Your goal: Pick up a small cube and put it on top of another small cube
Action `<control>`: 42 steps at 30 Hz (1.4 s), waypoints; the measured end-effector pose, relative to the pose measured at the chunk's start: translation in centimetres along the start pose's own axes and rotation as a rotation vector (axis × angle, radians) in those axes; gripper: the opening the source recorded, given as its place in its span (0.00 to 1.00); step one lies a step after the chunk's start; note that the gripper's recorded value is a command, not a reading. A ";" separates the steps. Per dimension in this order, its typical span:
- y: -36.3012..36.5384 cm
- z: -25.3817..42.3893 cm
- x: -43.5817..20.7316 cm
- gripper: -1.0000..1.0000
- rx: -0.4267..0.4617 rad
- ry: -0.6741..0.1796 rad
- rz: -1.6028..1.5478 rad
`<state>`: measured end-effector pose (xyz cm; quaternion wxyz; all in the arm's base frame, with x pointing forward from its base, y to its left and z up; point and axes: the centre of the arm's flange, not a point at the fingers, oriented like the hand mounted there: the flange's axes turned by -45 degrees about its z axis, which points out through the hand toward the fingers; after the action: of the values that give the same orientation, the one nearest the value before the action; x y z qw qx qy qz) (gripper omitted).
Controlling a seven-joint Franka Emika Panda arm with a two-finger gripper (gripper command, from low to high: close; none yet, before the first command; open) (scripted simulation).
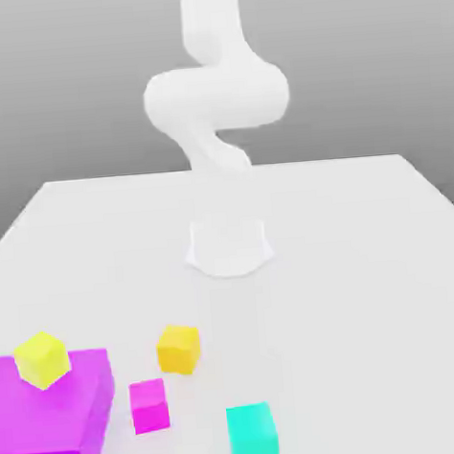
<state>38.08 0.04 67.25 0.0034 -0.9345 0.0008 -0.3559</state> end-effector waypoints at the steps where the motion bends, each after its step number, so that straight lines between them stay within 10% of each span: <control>1: 0.0 2.2 -0.1 0.50 0.002 -0.031 -0.005; 24: -0.7 39.8 -22.9 0.50 0.035 -0.691 -0.108; 29: -0.6 44.5 -28.0 0.50 0.036 -0.726 -0.114; 30: -0.6 45.4 -28.8 0.00 0.036 -0.727 -0.114; 42: -0.6 41.6 -25.6 0.00 0.035 -0.728 -0.112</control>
<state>46.66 0.97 19.16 -0.0001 -0.9983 -0.0578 0.0001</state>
